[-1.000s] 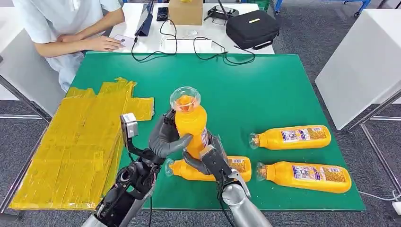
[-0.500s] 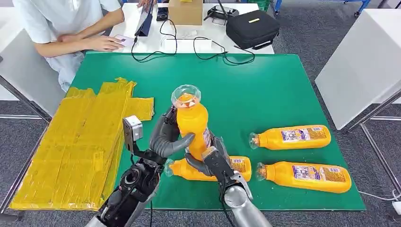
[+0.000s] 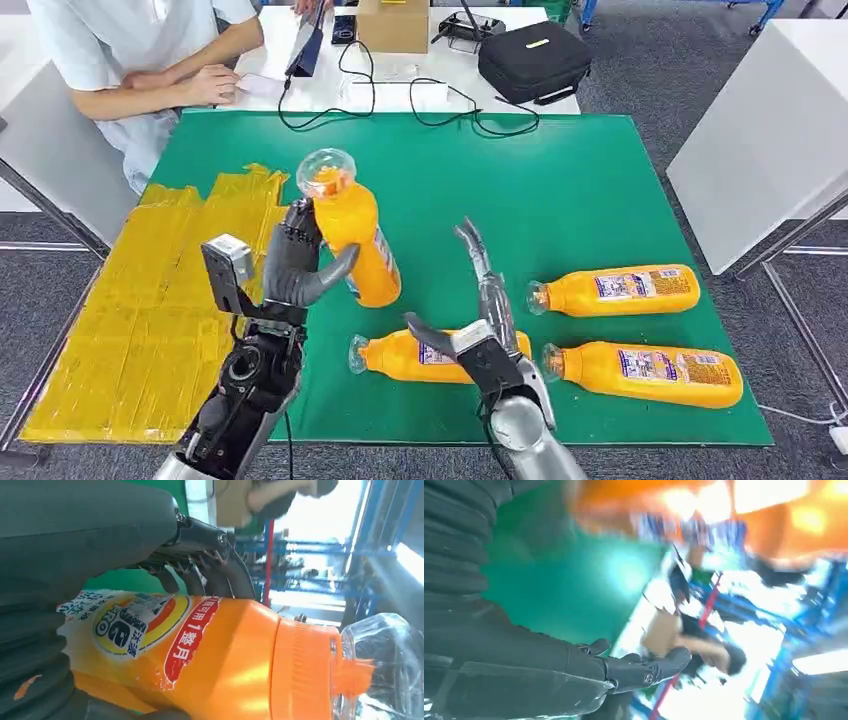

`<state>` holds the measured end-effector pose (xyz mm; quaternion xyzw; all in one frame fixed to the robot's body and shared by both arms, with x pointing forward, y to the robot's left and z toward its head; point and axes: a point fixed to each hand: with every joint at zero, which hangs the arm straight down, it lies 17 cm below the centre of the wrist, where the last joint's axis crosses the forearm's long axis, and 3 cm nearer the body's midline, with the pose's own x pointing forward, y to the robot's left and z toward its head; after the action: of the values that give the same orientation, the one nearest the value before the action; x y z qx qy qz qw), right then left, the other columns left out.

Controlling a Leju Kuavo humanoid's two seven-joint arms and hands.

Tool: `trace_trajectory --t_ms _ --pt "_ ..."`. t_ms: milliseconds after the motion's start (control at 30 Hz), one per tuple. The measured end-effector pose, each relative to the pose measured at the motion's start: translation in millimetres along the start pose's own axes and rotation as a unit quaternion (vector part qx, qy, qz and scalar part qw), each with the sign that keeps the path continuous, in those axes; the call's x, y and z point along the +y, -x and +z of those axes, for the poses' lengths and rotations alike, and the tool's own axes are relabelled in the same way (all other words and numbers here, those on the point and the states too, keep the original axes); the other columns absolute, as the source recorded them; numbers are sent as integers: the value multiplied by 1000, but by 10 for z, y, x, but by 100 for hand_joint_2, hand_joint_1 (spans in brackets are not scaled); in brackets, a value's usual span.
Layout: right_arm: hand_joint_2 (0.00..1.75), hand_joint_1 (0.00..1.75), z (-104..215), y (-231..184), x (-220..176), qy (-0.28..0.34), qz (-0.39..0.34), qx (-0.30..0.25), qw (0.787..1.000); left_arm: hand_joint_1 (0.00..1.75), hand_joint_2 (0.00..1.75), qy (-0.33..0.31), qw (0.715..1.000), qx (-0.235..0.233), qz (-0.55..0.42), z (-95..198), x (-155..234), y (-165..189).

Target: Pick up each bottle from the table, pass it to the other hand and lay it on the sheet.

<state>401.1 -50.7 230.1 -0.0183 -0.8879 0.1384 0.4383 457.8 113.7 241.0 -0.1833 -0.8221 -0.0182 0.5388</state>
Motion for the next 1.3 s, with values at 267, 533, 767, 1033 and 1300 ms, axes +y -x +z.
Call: trace_trajectory --t_ms 267,533,767,1033,1300 --pt "175 0 -56 -174 -317 36 16 -28 999 175 175 -27 1000 -4 -3 -4 311 -40" --pt "175 0 31 -246 -560 74 42 -42 995 175 175 -145 925 -73 -342 34 835 -306" --pt "175 0 40 -309 -588 74 58 -47 994 175 175 -172 879 -82 -437 56 955 -410" --pt "175 0 12 -320 -534 26 133 -43 990 175 175 -79 598 -30 -797 -65 1211 17" --pt "175 0 22 -260 -594 13 136 -40 990 175 175 25 520 75 -850 -163 1641 758"
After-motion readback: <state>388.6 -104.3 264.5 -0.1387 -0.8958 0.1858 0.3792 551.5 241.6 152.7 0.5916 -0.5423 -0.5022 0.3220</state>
